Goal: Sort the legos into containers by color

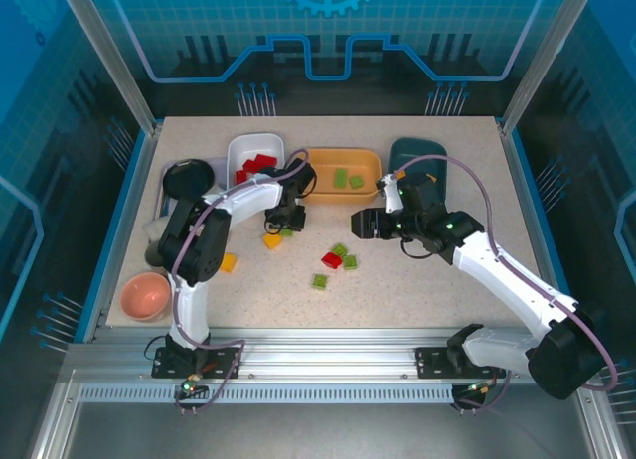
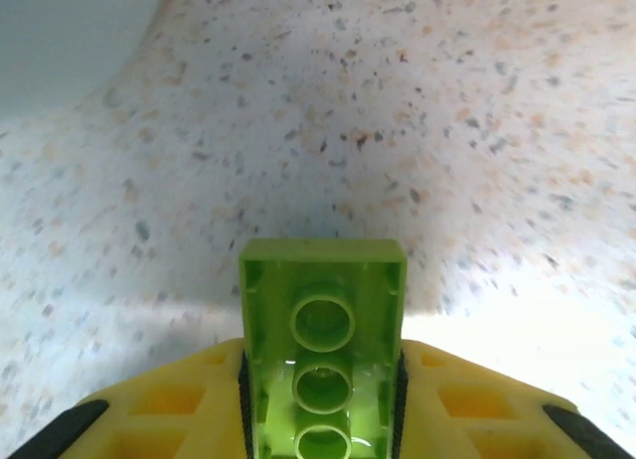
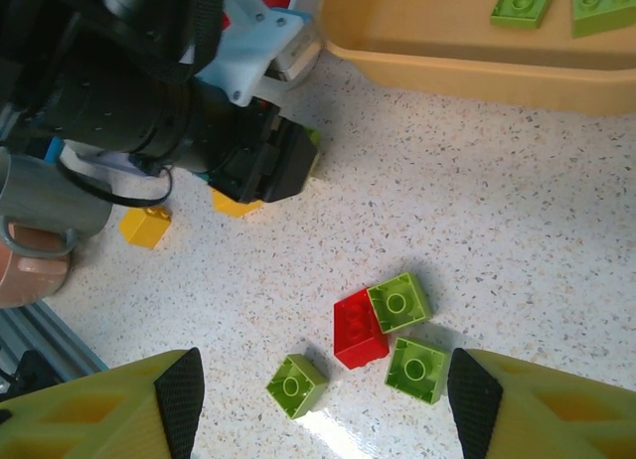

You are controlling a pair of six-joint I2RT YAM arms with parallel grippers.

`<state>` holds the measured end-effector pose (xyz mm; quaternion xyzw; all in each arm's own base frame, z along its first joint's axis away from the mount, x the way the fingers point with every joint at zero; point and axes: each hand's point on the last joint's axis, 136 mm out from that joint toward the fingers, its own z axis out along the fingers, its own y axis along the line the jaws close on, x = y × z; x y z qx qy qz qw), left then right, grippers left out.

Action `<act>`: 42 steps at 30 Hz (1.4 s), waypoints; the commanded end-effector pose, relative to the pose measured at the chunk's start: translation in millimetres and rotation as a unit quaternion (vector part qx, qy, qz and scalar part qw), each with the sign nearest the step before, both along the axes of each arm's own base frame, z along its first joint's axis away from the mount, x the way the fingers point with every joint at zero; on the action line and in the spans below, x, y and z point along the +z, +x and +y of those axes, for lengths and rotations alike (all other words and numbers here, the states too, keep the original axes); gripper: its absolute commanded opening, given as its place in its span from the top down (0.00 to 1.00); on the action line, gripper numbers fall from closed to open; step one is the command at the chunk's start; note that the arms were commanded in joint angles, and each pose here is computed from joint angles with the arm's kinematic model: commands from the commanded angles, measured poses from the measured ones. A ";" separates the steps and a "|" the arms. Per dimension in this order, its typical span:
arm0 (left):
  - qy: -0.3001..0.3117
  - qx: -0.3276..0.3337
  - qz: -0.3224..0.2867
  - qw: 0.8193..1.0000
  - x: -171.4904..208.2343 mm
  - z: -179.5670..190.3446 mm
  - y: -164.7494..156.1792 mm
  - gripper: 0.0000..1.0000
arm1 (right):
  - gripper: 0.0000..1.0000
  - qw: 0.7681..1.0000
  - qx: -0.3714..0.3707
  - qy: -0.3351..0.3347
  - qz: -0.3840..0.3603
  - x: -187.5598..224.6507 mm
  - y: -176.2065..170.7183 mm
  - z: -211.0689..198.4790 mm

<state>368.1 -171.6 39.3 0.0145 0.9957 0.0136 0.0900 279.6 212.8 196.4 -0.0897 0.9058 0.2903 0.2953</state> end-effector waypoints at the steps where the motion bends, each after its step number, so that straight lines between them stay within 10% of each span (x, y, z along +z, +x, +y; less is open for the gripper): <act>1: -0.023 0.028 -0.040 0.999 57.8 0.0 -3.1 0.66 | 0.31 0.999 -0.012 -0.002 -0.029 22.3 6.1 -6.4; 10: -0.100 0.025 -0.084 0.991 110.7 -52.3 64.0 0.66 | 0.29 0.995 -0.084 0.036 -0.037 42.7 53.5 -22.3; 21: -0.141 0.089 -0.075 0.983 56.0 -71.7 156.6 0.63 | 0.30 0.995 -0.100 0.030 -0.001 40.7 76.9 -29.8; 28: -0.183 0.087 -0.066 0.977 54.8 -79.7 159.1 0.34 | 0.30 0.995 -0.091 0.007 0.027 17.3 66.2 -33.7; 42: -0.216 0.179 -0.133 0.950 187.7 -19.8 83.0 0.22 | 0.30 0.989 0.063 -0.133 -0.013 -12.3 31.2 22.7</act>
